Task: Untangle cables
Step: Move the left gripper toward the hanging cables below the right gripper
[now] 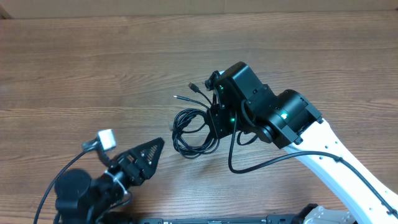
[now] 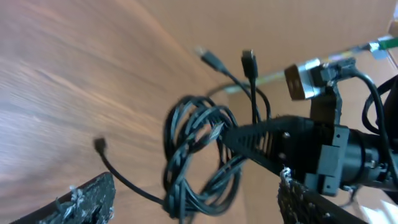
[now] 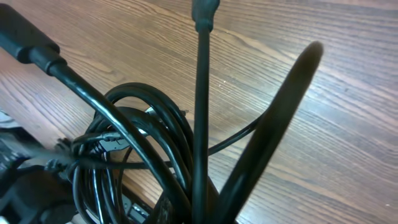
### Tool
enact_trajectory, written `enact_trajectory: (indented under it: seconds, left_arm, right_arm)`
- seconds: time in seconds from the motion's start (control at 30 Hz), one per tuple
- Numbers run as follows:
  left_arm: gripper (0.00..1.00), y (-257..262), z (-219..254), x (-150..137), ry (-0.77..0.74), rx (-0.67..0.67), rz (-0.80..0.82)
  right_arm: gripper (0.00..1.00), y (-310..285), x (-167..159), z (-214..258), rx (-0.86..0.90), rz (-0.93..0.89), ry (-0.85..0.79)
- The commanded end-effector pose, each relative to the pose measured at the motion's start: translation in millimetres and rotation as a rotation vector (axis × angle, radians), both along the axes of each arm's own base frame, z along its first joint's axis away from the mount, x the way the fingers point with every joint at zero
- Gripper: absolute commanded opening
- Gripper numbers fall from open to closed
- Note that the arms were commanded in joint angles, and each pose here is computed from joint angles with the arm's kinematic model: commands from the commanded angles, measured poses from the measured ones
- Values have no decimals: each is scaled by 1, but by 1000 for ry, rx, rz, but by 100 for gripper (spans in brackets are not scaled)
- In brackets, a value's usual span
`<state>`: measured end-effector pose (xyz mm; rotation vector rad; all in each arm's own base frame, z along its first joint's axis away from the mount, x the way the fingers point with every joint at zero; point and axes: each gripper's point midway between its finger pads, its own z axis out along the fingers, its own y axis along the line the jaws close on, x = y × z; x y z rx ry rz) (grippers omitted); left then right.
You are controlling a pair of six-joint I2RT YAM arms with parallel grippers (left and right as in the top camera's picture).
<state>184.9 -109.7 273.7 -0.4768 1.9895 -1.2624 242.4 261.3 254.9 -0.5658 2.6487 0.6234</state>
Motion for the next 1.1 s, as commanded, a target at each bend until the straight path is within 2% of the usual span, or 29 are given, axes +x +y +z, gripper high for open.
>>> enact_trajectory:
  seconds: [0.0, 0.1, 0.37, 0.53, 0.63, 0.8, 0.93, 1.07]
  left_arm:
    - [82, -21, -5, -6, 111, -99, -136]
    - [82, -32, -7, -6, 157, -132, -226]
    - [83, -49, -4, 0, 55, -95, -442]
    - [96, -55, -4, 0, -65, -34, -542]
    - [100, -56, -4, -2, -179, 30, -598]
    - [100, -53, -10, 4, -303, 159, -599]
    - [100, -42, -30, 18, -236, 250, -502]
    - [100, -38, -41, 19, -223, 301, -503]
  right_arm:
    - [4, 2, 6, 16, 17, 23, -66]
    - [4, 3, 9, 14, 10, 18, -71]
    - [4, 6, 13, 8, 2, 16, -66]
    - [4, 6, 13, 8, -1, 19, -67]
    - [4, 5, 13, 8, -1, 18, -67]
    - [4, 5, 13, 8, -1, 19, -66]
    - [4, 5, 13, 8, -1, 19, -66]
    - [4, 6, 13, 8, 0, 19, -66]
